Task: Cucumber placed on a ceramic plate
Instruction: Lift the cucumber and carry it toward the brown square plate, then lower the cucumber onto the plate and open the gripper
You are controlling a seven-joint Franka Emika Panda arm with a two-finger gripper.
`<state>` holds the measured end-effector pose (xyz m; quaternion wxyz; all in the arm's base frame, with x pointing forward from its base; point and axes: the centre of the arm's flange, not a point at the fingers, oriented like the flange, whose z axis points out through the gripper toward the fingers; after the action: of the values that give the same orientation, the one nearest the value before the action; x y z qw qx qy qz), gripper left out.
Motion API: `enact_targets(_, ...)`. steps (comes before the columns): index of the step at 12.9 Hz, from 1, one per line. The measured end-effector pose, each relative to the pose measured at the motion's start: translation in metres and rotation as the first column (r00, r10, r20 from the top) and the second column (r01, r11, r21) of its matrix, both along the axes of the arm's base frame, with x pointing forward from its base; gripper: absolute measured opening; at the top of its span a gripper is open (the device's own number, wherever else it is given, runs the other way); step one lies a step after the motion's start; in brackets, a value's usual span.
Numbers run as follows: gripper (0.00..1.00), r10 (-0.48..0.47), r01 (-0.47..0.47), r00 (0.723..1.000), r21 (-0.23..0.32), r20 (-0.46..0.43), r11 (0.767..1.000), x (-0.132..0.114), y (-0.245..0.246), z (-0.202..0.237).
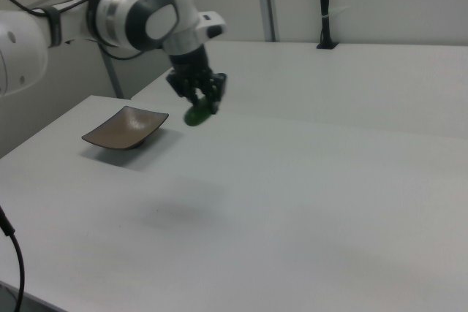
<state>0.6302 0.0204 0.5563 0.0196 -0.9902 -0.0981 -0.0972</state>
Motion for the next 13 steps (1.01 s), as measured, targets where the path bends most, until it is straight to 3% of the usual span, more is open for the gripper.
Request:
enact_targets(3,0.44,-0.044,0.044,0.999,0.030,-0.022,0.999,-0.002,0.085,-0.009)
enact_targets(5,0.44,-0.076,0.075,0.997,0.057,0.009,0.996,0.005,0.144,-0.023)
enact_targets(8,0.44,-0.138,0.118,0.981,0.150,0.133,0.982,0.022,0.230,-0.049)
enact_targets(13,0.44,-0.146,0.068,0.959,0.305,0.242,0.950,0.023,0.333,-0.103)
